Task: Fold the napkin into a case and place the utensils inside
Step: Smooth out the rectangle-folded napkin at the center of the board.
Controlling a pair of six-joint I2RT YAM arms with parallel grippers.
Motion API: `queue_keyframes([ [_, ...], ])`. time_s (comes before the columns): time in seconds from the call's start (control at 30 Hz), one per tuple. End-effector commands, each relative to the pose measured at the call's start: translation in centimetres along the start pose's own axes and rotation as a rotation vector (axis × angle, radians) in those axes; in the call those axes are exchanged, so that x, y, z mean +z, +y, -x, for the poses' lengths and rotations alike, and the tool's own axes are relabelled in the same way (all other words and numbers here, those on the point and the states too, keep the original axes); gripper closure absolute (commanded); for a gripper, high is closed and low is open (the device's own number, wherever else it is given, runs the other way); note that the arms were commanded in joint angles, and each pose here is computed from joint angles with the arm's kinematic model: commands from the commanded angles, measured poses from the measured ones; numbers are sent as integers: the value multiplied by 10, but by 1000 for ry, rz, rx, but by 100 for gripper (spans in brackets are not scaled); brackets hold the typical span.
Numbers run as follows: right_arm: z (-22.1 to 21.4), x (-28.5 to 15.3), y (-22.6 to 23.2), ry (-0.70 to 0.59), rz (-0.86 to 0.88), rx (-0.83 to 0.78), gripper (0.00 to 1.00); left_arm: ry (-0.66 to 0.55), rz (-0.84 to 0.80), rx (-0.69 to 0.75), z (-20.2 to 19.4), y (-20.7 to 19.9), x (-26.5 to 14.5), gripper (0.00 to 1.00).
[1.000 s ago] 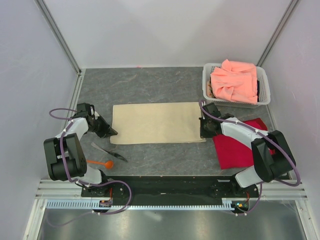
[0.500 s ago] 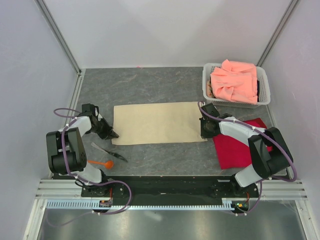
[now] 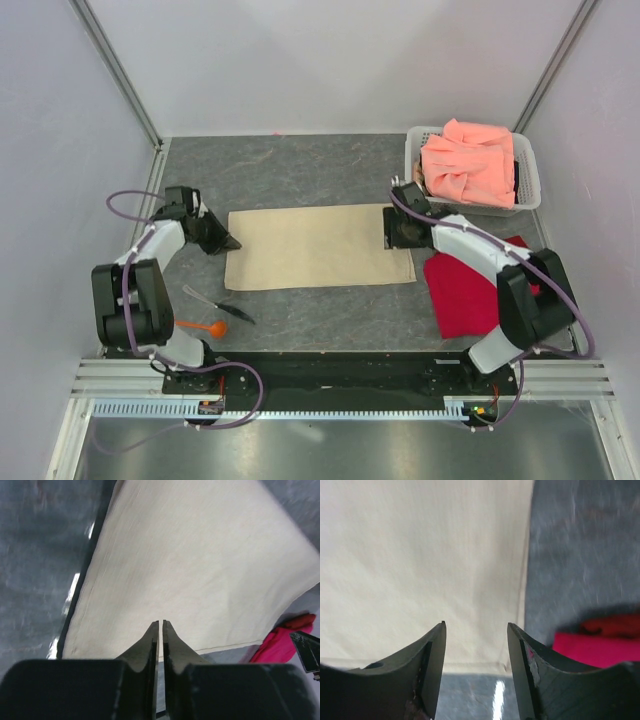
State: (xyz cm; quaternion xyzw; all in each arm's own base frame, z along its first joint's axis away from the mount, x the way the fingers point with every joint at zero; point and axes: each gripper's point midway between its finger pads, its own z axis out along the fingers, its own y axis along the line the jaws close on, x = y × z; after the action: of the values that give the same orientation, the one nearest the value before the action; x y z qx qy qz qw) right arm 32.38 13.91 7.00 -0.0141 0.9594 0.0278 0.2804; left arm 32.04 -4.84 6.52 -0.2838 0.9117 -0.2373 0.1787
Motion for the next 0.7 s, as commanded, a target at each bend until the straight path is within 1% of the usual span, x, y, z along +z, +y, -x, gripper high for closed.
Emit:
queue_keyframes([
  [0.0, 65, 18, 20, -110, -3, -1, 43, -56, -49, -29, 59, -30, 23, 92],
  [0.03, 85, 17, 27, -143, 6, 1, 44, -75, -60, -28, 75, -39, 24, 94],
  [0.07, 85, 30, 29, -123, -3, -8, 45, -70, -56, -39, 81, -40, 30, 94],
  [0.1, 91, 33, 31, -130, -7, -16, 46, -29, -30, -78, 80, -31, 48, 95],
  [0.13, 106, 34, 35, -163, -6, -11, 47, -38, -44, -80, 92, -39, 51, 96],
  [0.2, 108, 50, 37, -154, -16, -20, 50, 2, -33, -126, 92, -33, 72, 96],
  [0.23, 118, 52, 41, -172, -7, -13, 51, -3, -44, -121, 101, -38, 75, 96],
  [0.27, 115, 61, 42, -155, -6, -16, 52, 4, -37, -119, 103, -37, 78, 97],
  [0.3, 120, 64, 45, -160, 3, -15, 53, 15, 0, -125, 102, -28, 87, 97],
  [0.37, 119, 73, 50, -153, 19, -24, 54, -1, 40, -109, 114, -23, 89, 97],
  [0.4, 122, 73, 51, -158, 19, -23, 53, 15, 85, -117, 113, -14, 90, 97],
  [0.47, 121, 73, 49, -157, 17, -20, 53, 7, 119, -102, 121, -6, 92, 98],
  [0.5, 119, 73, 49, -151, 17, -23, 52, 4, 167, -99, 122, 4, 91, 98],
  [0.57, 114, 66, 46, -137, 11, -17, 48, 0, 199, -94, 128, 14, 90, 98],
  [0.6, 103, 66, 42, -107, 1, -19, 47, 4, 206, -94, 128, 18, 90, 98],
  [0.67, 97, 55, 37, -101, 7, 11, 44, 2, 224, -84, 133, 22, 81, 98],
])
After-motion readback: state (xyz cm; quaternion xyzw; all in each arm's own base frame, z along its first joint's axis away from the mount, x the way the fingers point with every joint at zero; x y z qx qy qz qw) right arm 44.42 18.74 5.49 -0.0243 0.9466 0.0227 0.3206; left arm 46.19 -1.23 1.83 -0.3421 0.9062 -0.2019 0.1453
